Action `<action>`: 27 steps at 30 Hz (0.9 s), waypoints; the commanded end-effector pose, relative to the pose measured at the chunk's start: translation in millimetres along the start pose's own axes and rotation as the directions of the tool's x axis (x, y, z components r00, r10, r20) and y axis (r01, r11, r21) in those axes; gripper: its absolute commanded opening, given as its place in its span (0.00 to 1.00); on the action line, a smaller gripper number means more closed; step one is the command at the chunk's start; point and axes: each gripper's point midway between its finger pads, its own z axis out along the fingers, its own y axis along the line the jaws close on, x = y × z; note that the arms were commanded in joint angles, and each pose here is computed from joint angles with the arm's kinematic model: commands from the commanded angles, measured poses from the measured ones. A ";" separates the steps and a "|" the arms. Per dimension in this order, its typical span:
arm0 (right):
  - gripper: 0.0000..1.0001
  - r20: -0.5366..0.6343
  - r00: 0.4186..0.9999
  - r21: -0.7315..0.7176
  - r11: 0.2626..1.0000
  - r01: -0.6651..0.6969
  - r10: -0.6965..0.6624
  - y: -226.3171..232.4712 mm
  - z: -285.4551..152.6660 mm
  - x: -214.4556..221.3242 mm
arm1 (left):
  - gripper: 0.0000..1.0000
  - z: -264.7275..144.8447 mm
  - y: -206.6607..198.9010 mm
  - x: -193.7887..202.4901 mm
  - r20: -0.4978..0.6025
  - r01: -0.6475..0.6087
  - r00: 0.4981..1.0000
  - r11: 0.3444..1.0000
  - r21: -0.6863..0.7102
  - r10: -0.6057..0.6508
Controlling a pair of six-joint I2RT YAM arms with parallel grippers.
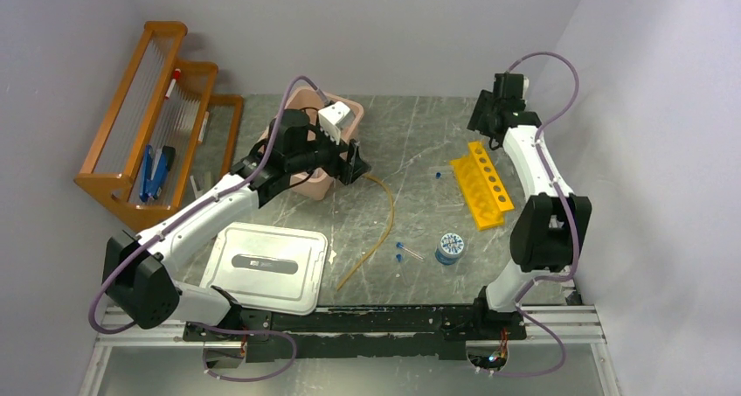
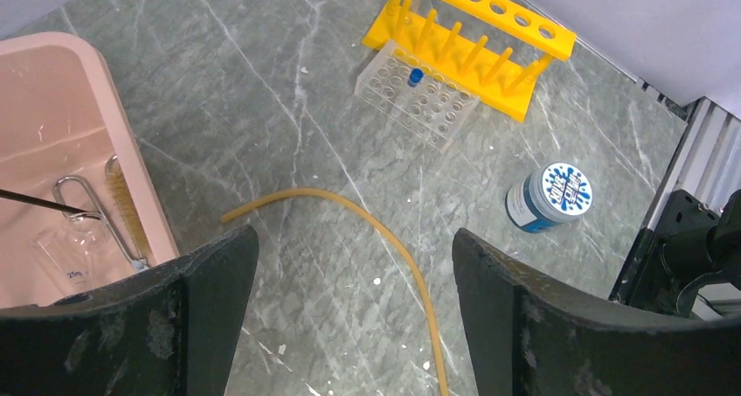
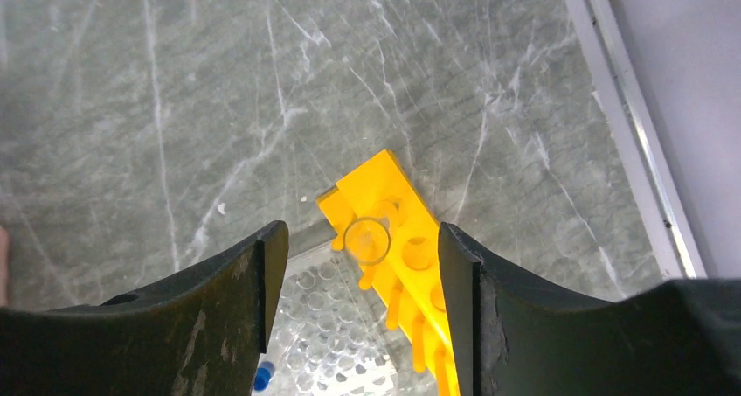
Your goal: Organize the chemistry lab equipment
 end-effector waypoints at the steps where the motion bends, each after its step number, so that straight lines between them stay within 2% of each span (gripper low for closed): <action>1: 0.68 0.141 0.988 -0.029 0.998 -0.053 0.057 1.2 -55.4 -50.5 | 0.86 -0.7 6.4 -17.2 0.032 0.018 0.999 0.999 -0.042 -0.016; 5: 0.69 0.170 0.982 -0.048 0.996 -0.080 0.087 -0.9 -84.7 -58.8 | 0.84 2.6 1.3 -11.4 0.016 0.042 0.999 0.999 -0.013 -0.041; 8: 0.68 0.194 0.978 -0.101 0.993 -0.064 0.083 11.9 -110.6 -55.7 | 0.77 10.0 -8.1 2.3 -0.027 0.069 0.997 0.998 0.009 -0.069; 12: 0.59 0.190 0.977 -0.182 0.982 -0.060 0.094 19.7 -133.5 -41.7 | 0.67 27.8 -28.0 32.2 -0.130 0.064 0.989 0.998 -0.007 -0.064; 15: 0.50 0.163 0.980 -0.284 0.957 -0.062 0.112 31.0 -148.9 -22.3 | 0.65 44.3 -43.8 59.4 -0.213 0.051 0.975 0.998 -0.038 -0.058; 19: 0.43 0.135 0.980 -0.399 0.913 -0.081 0.146 43.4 -164.1 2.7 | 0.63 74.1 -54.8 103.2 -0.325 0.071 0.940 0.991 -0.113 -0.104; 21: 0.41 0.118 0.977 -0.395 0.911 -0.119 0.178 40.2 -165.4 12.5 | 0.60 86.8 -55.8 126.1 -0.384 0.066 0.914 0.982 -0.180 -0.131; 23: 0.39 0.112 0.974 -0.383 0.913 -0.142 0.198 35.8 -165.5 20.2 | 0.53 97.4 -54.3 148.4 -0.433 0.053 0.888 0.969 -0.241 -0.156; 27: 0.38 0.097 0.969 -0.344 0.921 -0.182 0.227 26.3 -164.3 32.2 | 0.48 112.5 -50.5 185.6 -0.505 0.074 0.831 0.947 -0.312 -0.232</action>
